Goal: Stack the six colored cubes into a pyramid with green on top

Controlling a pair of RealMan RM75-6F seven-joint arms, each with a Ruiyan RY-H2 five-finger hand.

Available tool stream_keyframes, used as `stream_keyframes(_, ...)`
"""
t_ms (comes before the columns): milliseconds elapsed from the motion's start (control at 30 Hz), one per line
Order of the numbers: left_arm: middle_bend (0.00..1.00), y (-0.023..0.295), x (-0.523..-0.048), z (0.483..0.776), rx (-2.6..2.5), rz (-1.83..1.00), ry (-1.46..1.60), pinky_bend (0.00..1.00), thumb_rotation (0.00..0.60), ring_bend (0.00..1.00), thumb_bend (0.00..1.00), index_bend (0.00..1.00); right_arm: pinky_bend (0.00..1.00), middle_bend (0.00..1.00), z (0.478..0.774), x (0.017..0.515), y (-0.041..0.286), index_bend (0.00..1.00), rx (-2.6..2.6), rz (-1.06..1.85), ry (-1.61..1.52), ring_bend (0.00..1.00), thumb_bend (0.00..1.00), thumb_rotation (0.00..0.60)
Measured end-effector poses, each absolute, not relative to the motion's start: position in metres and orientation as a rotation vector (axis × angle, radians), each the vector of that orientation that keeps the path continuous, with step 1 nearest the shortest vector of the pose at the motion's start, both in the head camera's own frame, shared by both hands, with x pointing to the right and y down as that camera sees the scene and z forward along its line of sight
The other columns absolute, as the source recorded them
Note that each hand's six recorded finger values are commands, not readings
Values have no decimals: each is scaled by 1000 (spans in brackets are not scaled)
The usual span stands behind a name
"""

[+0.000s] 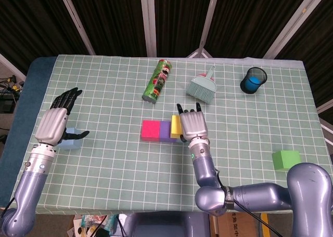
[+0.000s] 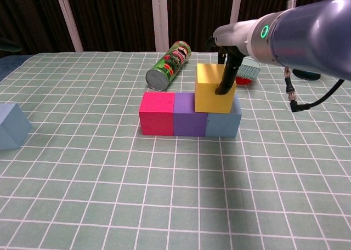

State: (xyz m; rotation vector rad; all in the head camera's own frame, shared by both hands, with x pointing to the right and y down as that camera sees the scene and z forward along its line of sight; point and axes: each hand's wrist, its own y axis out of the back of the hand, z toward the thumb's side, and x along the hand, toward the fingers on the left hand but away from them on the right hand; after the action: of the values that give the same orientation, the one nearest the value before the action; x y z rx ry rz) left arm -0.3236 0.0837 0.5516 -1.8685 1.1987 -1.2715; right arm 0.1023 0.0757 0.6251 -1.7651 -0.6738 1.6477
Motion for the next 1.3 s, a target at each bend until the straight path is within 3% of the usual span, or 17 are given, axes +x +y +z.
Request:
stream_keyframes(1133, 0, 84, -324, 553, -1869, -1283, 1197, 67, 600, 15, 91, 0, 0, 455, 631, 106, 80, 0, -1767, 1660, -658, 281, 321, 600)
stream_keyframes(1300, 0, 84, -324, 553, -1869, -1285, 1197, 67, 600, 15, 91, 0, 0, 319, 632, 106, 82, 0, -1777, 1666, -646, 174, 321, 600)
